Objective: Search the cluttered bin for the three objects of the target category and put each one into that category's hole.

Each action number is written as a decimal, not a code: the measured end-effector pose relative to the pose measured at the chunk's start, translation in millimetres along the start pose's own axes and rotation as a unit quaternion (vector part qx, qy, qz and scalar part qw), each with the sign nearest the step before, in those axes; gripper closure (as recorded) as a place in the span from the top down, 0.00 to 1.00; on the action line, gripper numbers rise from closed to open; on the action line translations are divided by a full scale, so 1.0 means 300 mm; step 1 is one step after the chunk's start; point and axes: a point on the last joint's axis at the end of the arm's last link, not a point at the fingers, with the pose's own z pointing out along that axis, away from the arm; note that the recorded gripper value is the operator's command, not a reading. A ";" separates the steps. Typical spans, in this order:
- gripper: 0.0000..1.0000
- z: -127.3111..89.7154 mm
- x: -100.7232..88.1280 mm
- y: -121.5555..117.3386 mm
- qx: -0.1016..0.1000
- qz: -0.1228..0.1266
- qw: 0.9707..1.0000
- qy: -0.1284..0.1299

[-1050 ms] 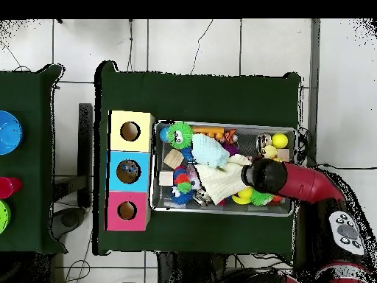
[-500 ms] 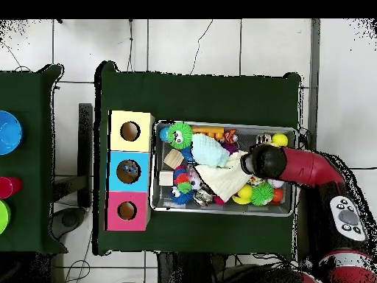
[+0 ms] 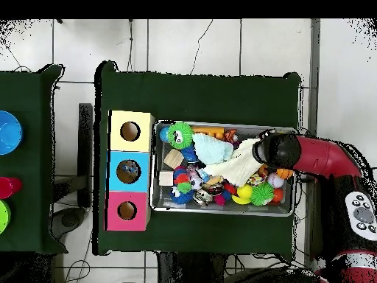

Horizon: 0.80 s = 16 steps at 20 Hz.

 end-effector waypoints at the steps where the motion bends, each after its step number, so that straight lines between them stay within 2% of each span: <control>1: 0.00 -0.006 -0.044 -0.003 -0.004 0.002 1.000 -0.008; 6: 0.00 -0.024 -0.209 -0.020 -0.019 -0.001 0.999 -0.039; 9: 0.00 -0.050 -0.319 -0.038 -0.025 -0.011 0.998 -0.062; 14: 0.00 -0.102 -0.434 -0.064 -0.030 -0.025 0.995 -0.087; 16: 0.00 -0.124 -0.451 -0.072 -0.030 -0.025 0.995 -0.092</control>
